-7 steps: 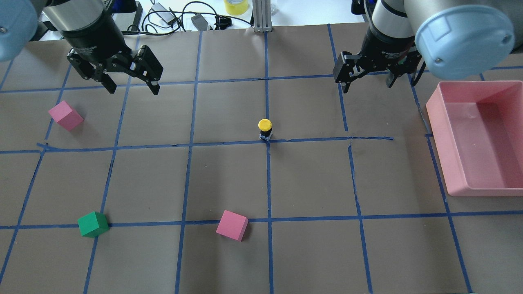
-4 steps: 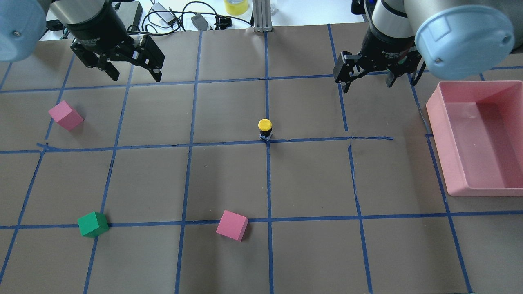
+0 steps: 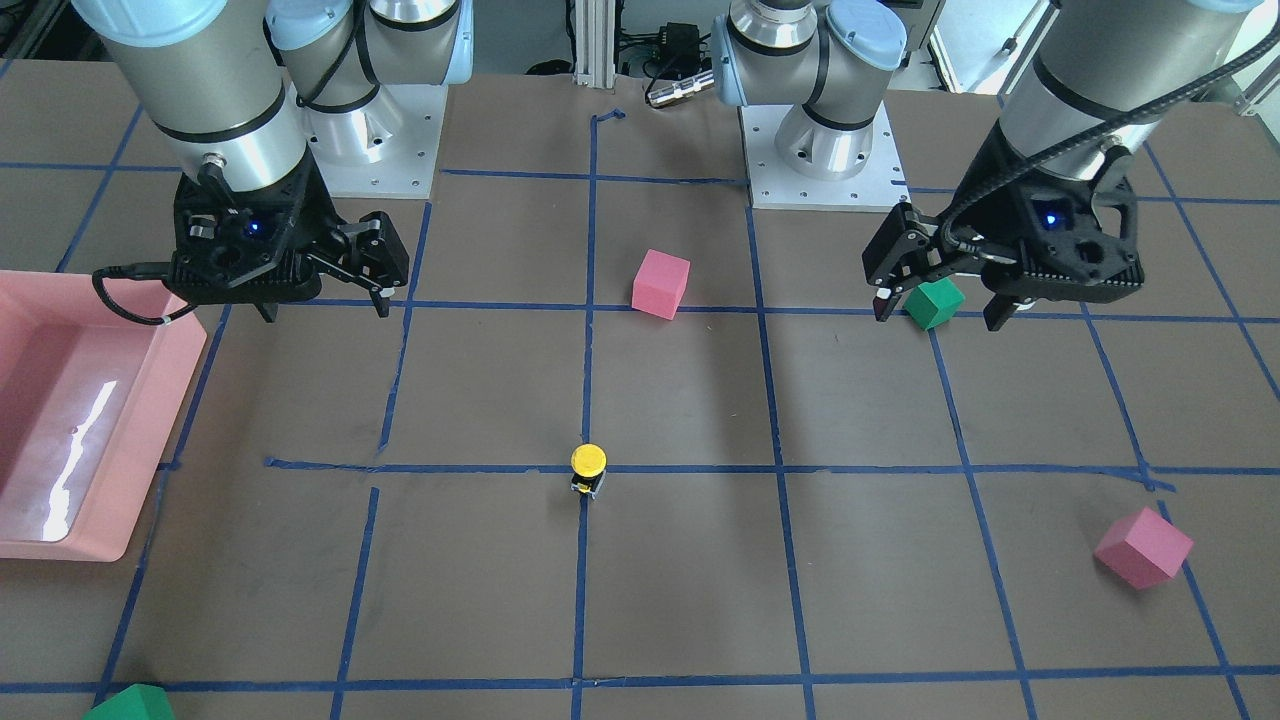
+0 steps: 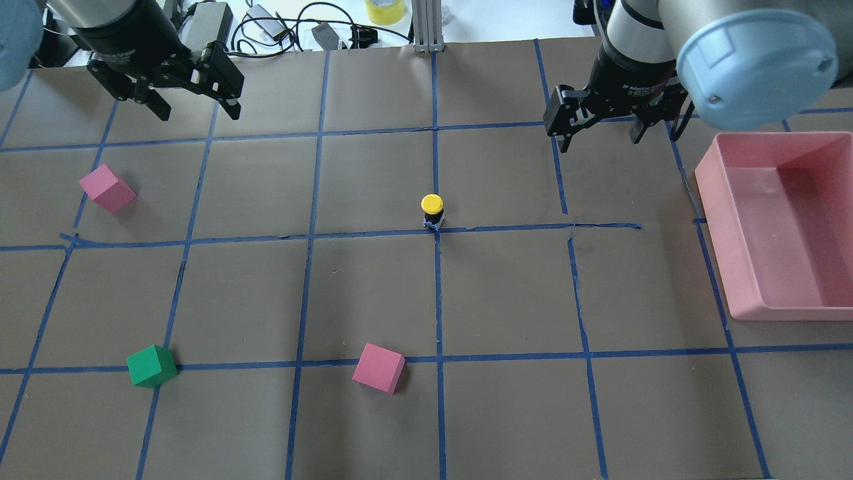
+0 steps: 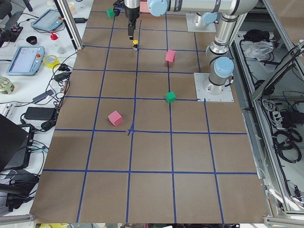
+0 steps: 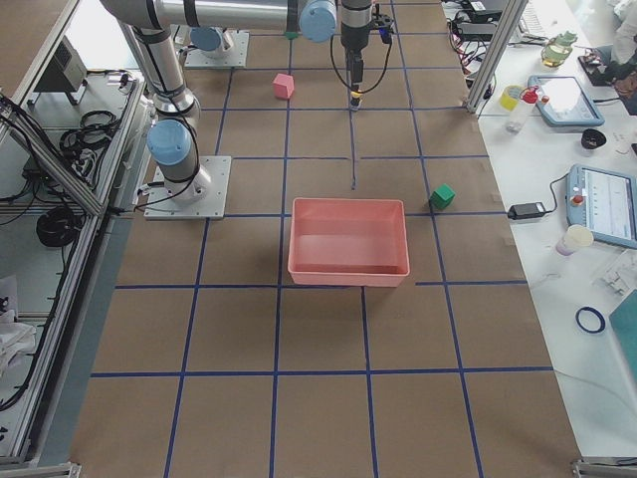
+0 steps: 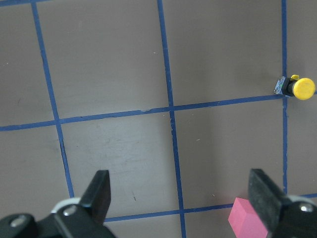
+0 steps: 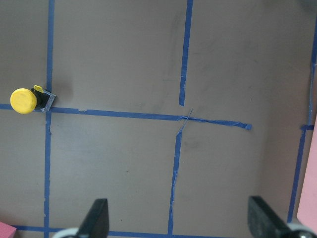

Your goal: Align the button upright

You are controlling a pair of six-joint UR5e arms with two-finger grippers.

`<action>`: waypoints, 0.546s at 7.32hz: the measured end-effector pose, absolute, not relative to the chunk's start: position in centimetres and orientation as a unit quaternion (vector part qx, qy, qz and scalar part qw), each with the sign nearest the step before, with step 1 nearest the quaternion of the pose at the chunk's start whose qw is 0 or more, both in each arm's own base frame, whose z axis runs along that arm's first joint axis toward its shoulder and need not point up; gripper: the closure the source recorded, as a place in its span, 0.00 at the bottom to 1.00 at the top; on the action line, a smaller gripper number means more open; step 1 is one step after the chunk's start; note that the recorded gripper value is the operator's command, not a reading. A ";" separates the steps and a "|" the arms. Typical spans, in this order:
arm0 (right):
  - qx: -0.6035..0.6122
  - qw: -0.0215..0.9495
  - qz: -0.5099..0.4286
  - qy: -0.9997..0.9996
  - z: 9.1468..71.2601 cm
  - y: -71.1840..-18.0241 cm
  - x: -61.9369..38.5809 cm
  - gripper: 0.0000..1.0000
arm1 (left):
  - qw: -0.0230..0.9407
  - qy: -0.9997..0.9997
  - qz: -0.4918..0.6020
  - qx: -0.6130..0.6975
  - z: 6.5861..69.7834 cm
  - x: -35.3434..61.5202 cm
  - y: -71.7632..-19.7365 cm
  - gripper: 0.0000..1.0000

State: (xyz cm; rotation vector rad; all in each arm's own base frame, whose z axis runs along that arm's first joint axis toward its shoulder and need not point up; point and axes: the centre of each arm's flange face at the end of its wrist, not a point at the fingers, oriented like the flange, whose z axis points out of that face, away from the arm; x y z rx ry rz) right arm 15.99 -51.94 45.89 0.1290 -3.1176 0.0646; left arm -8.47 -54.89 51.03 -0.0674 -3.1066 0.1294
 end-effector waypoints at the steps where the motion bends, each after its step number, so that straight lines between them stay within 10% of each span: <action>1: 0.042 0.011 0.021 -0.999 45.9 -51.9 16.0 0.00 | 0.021 -0.998 0.049 -0.014 51.1 -8.0 -55.3 0.00; 4: 0.042 0.011 0.021 -0.999 45.9 -52.0 16.0 0.00 | 0.032 -0.998 0.051 -0.002 50.1 -7.7 -56.2 0.00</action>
